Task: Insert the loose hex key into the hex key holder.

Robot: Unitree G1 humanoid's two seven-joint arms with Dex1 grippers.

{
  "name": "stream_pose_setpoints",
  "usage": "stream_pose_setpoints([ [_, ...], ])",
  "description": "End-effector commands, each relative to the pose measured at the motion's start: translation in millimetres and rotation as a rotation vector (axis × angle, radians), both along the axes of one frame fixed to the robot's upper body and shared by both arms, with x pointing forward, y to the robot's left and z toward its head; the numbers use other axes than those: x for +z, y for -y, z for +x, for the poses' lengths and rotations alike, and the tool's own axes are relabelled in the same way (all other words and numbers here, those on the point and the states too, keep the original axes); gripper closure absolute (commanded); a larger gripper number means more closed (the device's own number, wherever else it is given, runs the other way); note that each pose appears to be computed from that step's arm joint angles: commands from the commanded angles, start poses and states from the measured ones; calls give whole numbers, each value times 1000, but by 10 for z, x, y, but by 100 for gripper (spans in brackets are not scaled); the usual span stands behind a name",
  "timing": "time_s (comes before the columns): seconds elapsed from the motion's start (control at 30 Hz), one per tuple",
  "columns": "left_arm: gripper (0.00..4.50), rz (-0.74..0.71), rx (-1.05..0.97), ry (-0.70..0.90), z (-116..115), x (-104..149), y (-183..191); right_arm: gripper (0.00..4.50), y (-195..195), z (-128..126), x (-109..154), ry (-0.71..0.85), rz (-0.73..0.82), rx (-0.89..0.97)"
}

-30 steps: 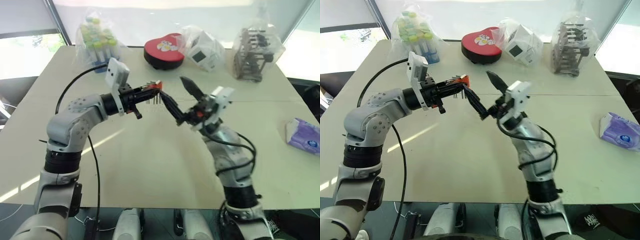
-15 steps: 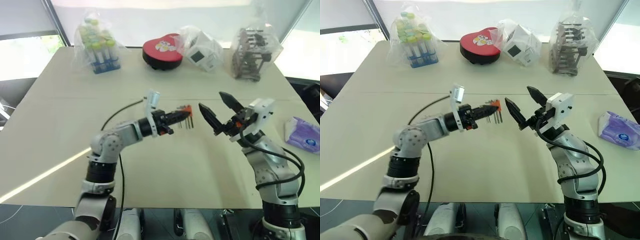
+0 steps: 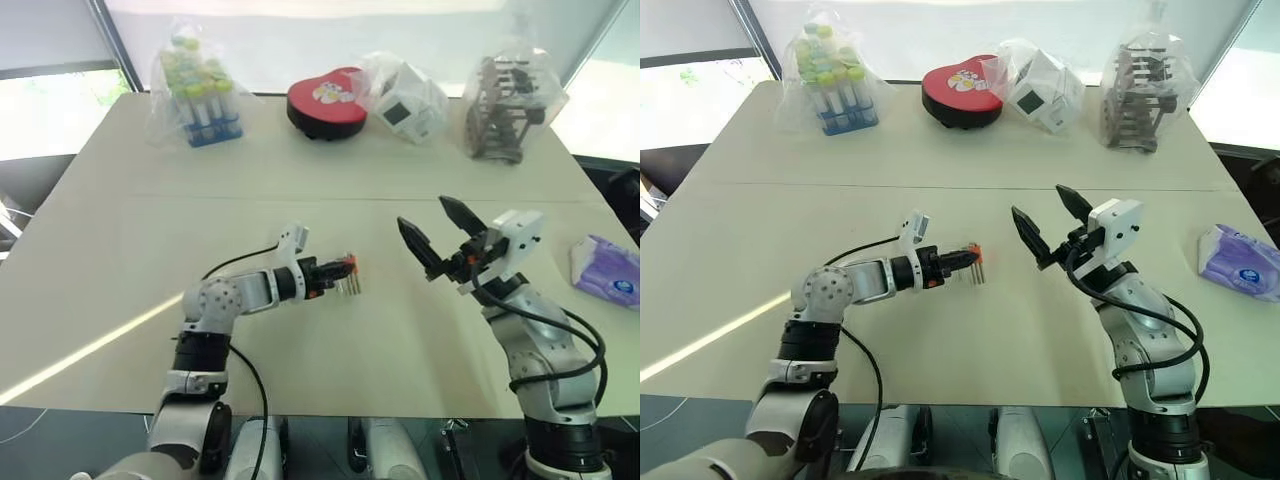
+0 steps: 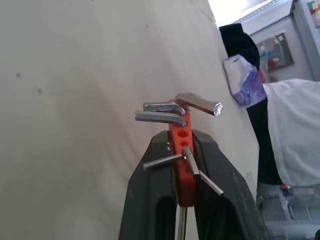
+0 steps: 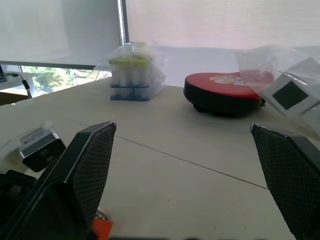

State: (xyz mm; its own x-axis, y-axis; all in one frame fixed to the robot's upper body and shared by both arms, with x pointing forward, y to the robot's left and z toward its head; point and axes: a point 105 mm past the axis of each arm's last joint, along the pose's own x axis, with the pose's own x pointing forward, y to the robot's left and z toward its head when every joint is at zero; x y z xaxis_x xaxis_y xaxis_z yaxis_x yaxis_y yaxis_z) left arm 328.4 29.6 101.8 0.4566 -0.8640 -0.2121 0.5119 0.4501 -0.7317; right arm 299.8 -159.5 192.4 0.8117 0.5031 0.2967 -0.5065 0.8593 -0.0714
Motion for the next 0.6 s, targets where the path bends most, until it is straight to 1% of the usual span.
stream_pose_setpoints([
  [0.03, 210, -2, -9, 66, -13, 150, -44, 0, -42, -51, 157, 73, -17, 12],
  [0.17, 8, 79, -66, 231, -126, 344, -194, 0, -54, -34, 175, 80, -60, 36],
  [0.27, 3, 147, -125, 350, -233, 448, -325, 0, -33, -29, 178, 71, -138, 79],
  [0.33, 3, 178, -171, 417, -315, 517, -422, 0, -12, -41, 141, 35, -223, 136],
  [0.47, 3, 221, -282, 553, -517, 722, -643, 0, 95, -161, -7, -93, -502, 309],
  [0.53, 3, 247, -309, 599, -578, 817, -761, 0, 210, -218, -52, -151, -644, 372],
  [0.6, 3, 284, -320, 626, -604, 875, -868, 0, 319, -248, -45, -191, -738, 411],
])
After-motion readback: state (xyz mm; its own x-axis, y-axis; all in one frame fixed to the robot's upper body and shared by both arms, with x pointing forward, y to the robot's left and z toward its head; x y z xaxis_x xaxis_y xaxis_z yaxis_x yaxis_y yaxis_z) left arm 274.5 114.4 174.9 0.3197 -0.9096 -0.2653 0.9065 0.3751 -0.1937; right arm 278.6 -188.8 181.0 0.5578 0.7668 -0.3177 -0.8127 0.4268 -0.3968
